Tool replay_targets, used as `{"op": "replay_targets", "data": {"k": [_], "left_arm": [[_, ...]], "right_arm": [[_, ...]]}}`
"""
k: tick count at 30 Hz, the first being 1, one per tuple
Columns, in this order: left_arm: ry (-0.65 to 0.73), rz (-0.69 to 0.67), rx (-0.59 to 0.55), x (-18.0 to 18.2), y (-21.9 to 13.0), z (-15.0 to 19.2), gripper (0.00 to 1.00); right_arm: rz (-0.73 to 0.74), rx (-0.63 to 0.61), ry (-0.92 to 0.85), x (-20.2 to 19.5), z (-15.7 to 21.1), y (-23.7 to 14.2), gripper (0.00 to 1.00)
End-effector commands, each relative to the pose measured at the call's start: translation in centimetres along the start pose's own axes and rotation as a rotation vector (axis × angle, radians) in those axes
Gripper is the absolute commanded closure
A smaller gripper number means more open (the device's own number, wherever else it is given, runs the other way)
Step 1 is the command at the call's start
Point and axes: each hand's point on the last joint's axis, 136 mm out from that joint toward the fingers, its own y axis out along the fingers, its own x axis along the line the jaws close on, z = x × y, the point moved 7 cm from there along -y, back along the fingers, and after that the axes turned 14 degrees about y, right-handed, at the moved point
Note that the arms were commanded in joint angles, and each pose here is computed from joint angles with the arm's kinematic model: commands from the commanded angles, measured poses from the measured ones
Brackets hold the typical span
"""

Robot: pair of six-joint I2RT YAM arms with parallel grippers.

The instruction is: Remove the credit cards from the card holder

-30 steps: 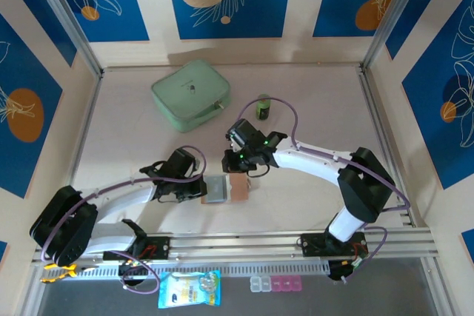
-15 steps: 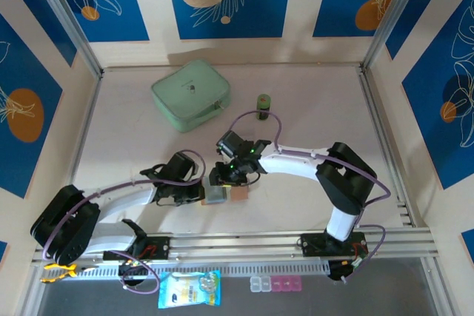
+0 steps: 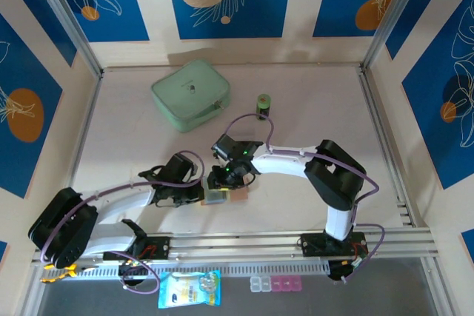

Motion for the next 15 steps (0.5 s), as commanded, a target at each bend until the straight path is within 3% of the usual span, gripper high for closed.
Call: {"op": "replay_targets", "data": {"k": [1,15], "left_arm": [[-0.031,-0.055,0.028,1.3,0.2,1.1,0.93],[-0.02,-0.044,0.027,0.9,0.0,0.7,0.92]], "right_arm": [[0.038,0.014,0.022,-0.1,0.1,0.4,0.66],[0.071,-0.023,0.037,-1.2,-0.1,-0.8,0.68]]}}
